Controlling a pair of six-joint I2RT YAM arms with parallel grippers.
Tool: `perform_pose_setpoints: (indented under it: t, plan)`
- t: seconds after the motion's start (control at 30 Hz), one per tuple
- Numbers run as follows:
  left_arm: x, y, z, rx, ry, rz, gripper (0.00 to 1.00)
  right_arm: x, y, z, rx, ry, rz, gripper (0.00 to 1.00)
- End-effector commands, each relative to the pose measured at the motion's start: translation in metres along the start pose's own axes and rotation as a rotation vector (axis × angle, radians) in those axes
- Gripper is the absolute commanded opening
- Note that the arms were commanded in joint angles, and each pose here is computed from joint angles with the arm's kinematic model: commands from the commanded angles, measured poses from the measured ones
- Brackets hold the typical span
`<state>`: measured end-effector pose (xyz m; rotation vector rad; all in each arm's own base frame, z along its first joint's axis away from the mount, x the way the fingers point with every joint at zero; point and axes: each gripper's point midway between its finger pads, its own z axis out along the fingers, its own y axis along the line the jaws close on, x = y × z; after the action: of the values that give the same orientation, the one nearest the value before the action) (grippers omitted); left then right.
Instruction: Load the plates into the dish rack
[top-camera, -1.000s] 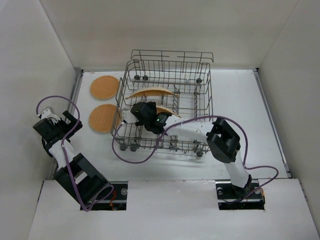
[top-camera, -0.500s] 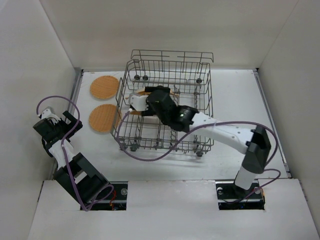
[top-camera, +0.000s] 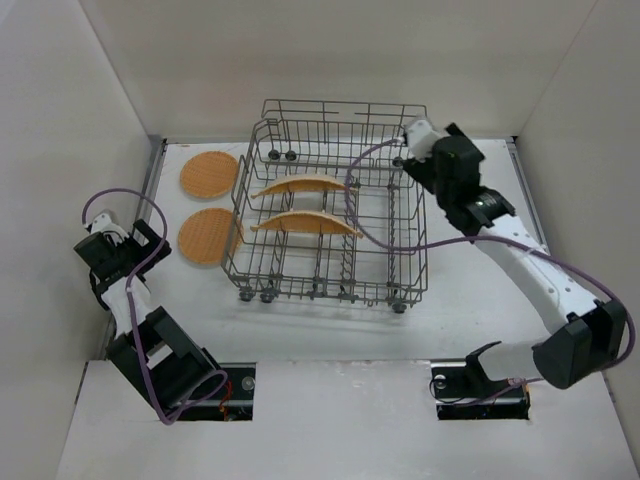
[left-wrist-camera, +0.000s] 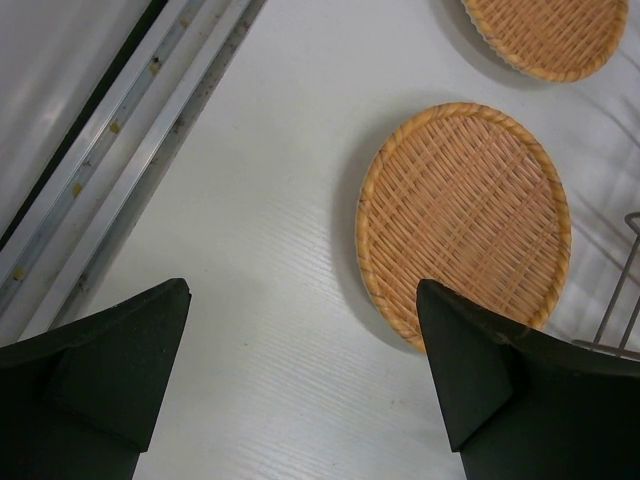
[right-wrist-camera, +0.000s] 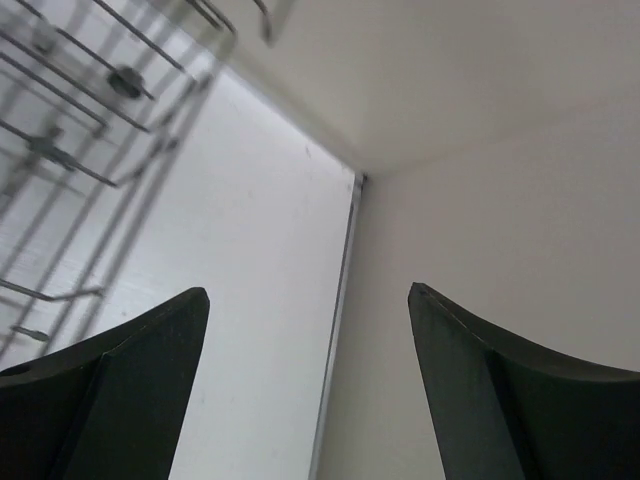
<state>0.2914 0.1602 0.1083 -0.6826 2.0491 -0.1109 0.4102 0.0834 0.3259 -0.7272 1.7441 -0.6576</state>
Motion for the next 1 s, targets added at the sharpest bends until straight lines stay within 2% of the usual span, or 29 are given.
perform_pose_setpoints:
  t: [0.0, 0.2, 0.43, 0.53, 0.67, 0.8, 0.97]
  plan:
    - [-0.020, -0.008, -0.003, 0.004, -0.037, 0.070, 1.00, 0.045, -0.022, -0.012, 0.013, 0.034, 0.256, 0.87]
    - [-0.013, -0.021, 0.002, 0.015, 0.000, 0.146, 1.00, 0.137, -0.007, -0.022, 0.005, 0.111, 0.502, 0.88]
    - [-0.012, -0.027, 0.009, 0.019, 0.051, 0.181, 1.00, 0.195, 0.007, -0.032, -0.020, 0.084, 0.795, 0.88]
    - [-0.016, -0.028, 0.010, 0.010, 0.091, 0.165, 1.00, 0.207, 0.012, -0.036, -0.024, 0.073, 0.836, 0.87]
    - [-0.018, -0.048, 0.008, 0.041, 0.111, 0.189, 1.00, 0.216, 0.021, -0.041, -0.034, 0.056, 0.851, 0.88]
    - [0.007, -0.081, -0.007, 0.109, 0.219, 0.225, 1.00, 0.224, 0.023, -0.043, -0.023, 0.066, 0.855, 0.88]
    - [0.025, -0.111, -0.029, 0.204, 0.255, 0.161, 1.00, 0.231, 0.022, -0.043, -0.011, 0.079, 0.860, 0.88]
